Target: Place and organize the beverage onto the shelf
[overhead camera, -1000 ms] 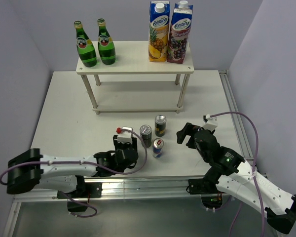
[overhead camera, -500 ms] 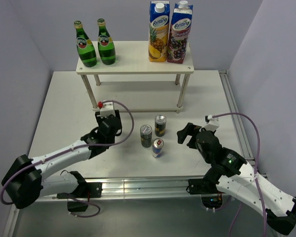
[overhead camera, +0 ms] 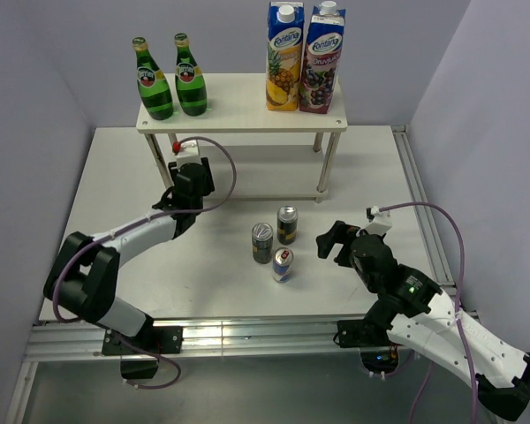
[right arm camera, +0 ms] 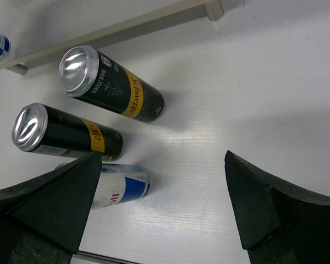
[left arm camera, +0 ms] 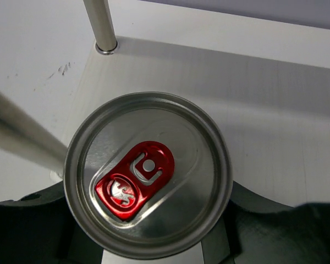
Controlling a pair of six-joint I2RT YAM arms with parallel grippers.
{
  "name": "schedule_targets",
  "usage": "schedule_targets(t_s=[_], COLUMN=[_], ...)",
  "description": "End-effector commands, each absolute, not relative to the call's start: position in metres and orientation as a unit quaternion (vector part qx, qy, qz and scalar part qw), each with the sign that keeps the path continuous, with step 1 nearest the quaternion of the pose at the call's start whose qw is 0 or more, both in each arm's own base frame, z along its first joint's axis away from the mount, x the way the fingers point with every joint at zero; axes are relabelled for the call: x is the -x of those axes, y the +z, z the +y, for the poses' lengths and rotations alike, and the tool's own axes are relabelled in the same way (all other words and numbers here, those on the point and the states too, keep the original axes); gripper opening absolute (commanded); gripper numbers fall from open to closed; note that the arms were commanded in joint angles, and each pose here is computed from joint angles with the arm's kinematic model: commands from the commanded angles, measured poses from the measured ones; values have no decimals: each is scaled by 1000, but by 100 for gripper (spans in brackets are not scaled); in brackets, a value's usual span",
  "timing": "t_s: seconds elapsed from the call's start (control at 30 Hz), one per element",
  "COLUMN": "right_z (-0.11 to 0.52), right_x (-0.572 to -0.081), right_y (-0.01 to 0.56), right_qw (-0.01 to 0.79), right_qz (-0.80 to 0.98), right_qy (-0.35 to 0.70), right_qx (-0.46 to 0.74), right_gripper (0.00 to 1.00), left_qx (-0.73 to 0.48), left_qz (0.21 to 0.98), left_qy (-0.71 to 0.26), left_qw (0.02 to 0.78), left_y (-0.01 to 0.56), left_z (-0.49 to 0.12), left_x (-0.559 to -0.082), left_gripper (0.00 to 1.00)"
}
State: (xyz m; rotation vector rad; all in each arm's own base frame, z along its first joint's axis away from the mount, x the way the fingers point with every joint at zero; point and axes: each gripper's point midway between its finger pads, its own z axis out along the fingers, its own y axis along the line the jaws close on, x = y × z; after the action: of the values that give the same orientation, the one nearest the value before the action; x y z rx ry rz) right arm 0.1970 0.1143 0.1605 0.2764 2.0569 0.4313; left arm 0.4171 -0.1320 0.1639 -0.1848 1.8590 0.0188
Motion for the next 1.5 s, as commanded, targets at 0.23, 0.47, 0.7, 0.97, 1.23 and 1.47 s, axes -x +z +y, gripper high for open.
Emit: schedule_targets(t_s=[0.23,0.47,0.7,0.97,1.23,1.47], right_z=[119,121,121,121,121,120], right_x=[-201,-202,-202,-202,-201,-201], right_y=[166,163,163,164,164,165], right_qw=[497,493,492,492,492,494], right_qz=[841,845,845,846,845,844], right_qy=[183,177,179,180,181,180], right_qx=[-110,-107,-106,-105,-105,-109], right_gripper=[100,100,100,100,100,100], left_qx=[103,118,139,141,137,131], left_qz=[754,742,747,749,755,753], left_qy=[-12,8,35,39,40,19], left_qw=[649,659,649,647,640,644], left_y=[202,207,197,196,188,205], left_z=[-127,-119,-110,-108,-109,-115], left_x=[-485,-497,-508,-512,-513,-484], left_gripper=[0,0,14,66,79,99])
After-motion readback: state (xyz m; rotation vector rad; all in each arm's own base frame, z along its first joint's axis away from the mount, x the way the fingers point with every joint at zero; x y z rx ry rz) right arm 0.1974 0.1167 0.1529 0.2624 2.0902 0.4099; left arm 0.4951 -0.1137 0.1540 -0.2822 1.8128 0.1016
